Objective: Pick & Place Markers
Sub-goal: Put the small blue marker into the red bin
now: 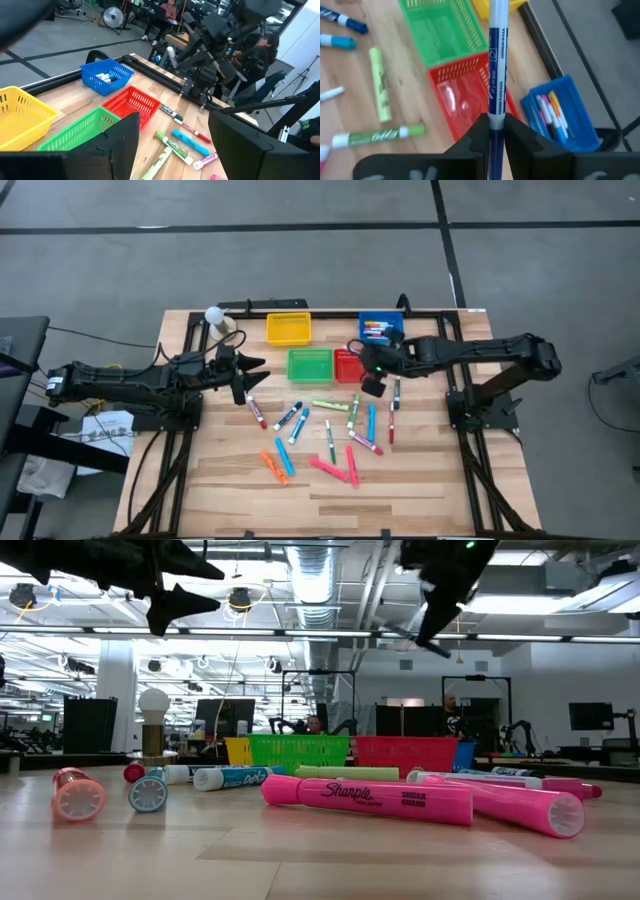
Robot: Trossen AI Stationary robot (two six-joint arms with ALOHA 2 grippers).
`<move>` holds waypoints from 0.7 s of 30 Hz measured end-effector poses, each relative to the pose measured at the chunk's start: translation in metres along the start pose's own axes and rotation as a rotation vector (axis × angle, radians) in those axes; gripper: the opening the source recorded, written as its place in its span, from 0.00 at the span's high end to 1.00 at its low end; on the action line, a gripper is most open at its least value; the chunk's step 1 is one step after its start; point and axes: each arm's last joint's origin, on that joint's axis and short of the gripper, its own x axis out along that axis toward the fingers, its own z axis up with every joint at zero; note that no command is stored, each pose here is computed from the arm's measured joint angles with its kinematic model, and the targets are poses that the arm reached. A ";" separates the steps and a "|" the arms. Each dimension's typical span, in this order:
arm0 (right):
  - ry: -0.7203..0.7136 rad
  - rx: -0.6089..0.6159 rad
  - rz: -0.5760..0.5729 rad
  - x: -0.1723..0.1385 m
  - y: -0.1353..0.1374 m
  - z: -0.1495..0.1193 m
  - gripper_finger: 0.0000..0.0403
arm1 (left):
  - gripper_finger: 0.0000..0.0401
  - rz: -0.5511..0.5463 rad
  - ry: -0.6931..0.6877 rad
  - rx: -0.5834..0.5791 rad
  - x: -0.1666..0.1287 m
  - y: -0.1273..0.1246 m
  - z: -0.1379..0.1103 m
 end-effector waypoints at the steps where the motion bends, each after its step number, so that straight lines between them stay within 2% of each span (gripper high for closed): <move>1: 0.005 -0.008 0.002 0.004 -0.002 0.001 0.92 | 0.41 0.000 0.000 0.000 0.000 0.000 0.000; 17: 0.082 -0.134 -0.005 0.064 -0.028 0.017 0.90 | 0.41 0.007 0.007 0.002 0.008 -0.001 -0.003; 21: 0.119 -0.151 0.030 0.083 -0.030 0.016 0.90 | 0.41 0.016 0.017 0.005 0.011 0.000 -0.005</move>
